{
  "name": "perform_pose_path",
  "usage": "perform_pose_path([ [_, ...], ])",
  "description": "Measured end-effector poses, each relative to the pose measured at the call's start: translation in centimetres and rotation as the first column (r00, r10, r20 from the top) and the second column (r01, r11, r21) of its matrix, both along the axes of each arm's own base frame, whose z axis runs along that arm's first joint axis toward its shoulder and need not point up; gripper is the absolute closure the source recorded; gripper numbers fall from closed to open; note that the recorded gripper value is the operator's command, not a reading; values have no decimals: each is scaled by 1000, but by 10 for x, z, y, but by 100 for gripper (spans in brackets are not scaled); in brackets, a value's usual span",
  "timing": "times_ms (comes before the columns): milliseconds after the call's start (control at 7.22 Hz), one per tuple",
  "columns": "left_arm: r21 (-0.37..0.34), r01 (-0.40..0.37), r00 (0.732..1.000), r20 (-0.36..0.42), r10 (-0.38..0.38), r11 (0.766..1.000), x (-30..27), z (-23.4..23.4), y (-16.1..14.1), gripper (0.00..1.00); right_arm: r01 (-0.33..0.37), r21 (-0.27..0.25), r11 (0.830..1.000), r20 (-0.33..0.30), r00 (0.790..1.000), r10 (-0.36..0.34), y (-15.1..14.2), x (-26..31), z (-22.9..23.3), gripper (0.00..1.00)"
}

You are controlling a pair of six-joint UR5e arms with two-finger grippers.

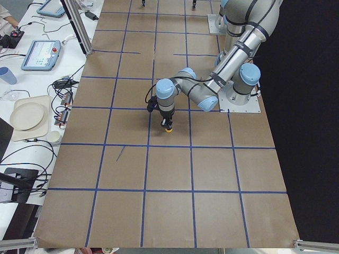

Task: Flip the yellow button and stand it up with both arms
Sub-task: 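Close the left gripper on the yellow button's body, then lift the yellow button with the left gripper and raise it toward center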

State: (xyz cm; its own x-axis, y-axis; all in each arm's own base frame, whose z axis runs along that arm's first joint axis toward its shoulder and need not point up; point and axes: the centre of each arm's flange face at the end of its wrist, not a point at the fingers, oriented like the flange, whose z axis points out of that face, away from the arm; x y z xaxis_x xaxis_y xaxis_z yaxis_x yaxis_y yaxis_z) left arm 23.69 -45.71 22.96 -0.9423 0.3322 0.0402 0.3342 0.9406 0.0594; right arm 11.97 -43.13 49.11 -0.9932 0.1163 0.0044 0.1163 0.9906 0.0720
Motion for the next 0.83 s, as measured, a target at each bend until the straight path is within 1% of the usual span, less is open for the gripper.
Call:
perform_pose_path([
  [139, 2, 0, 1000, 2, 0, 1000, 0, 0, 0, 63, 0, 0, 1000, 0, 1000, 0, 0, 0, 0, 0],
  [277, 3, 2, 1000, 3, -2, 1000, 0, 0, 0, 75, 0, 1, 1000, 0, 1000, 0, 0, 0, 0, 0],
  [416, 1, 4, 1000, 7, -4, 1000, 0, 1, -1, 85, 0, 1, 1000, 0, 1000, 0, 0, 0, -1, 0],
  [831, -20, 11, 1000, 21, -10, 1000, -5, 29, 1, 93, 0, 1, 1000, -1, 1000, 0, 0, 0, 0, 0],
])
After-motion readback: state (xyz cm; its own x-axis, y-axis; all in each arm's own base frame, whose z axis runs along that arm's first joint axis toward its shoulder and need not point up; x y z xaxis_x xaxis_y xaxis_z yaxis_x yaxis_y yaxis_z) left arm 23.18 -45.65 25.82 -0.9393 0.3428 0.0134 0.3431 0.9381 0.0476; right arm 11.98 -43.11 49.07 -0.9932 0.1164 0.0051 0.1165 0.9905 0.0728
